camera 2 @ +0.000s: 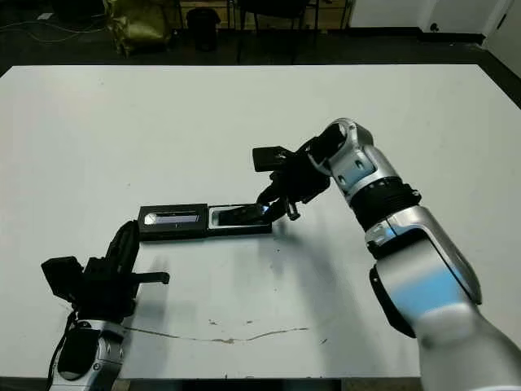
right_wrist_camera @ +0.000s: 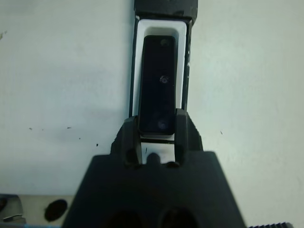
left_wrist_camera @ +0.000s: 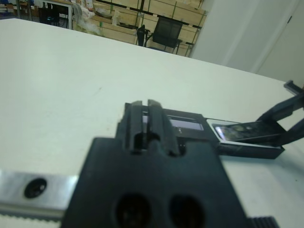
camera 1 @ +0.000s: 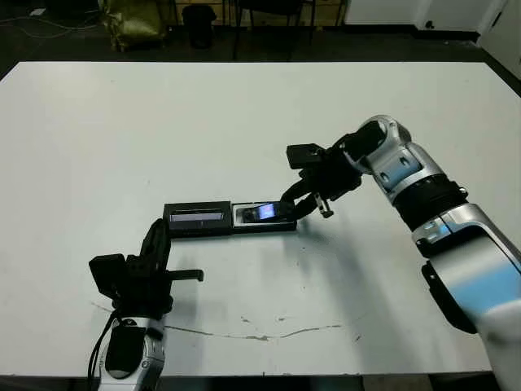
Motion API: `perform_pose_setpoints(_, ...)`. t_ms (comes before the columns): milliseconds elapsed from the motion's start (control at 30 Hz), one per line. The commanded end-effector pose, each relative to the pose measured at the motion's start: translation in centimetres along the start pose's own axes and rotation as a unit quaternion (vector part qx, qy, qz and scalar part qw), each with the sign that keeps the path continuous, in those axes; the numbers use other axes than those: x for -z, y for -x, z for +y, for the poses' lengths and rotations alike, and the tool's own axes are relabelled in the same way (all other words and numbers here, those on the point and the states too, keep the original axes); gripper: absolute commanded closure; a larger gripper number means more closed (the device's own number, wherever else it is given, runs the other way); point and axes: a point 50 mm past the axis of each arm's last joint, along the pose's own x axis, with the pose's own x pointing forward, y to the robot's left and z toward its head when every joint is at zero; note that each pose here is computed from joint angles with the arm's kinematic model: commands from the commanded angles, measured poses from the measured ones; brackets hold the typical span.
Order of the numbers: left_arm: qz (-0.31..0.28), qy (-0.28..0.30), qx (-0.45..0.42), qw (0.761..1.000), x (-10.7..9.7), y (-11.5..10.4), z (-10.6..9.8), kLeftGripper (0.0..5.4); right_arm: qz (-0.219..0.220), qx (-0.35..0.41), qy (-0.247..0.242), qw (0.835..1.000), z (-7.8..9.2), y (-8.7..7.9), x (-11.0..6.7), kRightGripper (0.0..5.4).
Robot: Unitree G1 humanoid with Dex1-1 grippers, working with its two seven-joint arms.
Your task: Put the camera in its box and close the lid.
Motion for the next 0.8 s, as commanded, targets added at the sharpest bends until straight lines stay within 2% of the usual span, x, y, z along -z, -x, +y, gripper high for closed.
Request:
perform_pose_setpoints(33, 0.017, -0.002, -0.004, 1.000, 0.5, 0.3, 0.1, 5.40, 0.005, -0.021, -0.005, 1.000, 0.2, -1.3, 0.1, 5.05)
perform_pose_setpoints(367, 0.012, 0.001, 0.001, 1.000, 0.5, 0.2, 0.2, 5.40, 0.019, -0.018, 0.001, 1.000, -0.1, -1.7, -0.7, 5.05)
perform_pose_setpoints(767, 0.016, -0.001, -0.001, 1.000, 0.5, 0.2, 0.2, 5.40, -0.012, -0.009, 0.017, 1.000, 0.0, -1.9, -1.0, 5.05)
perform_pose_setpoints(800, 0.016, -0.003, -0.002, 1.000, 0.4, 0.2, 0.2, 5.40, -0.007, -0.003, 0.022, 1.000, 0.0, -1.8, -1.0, 4.87)
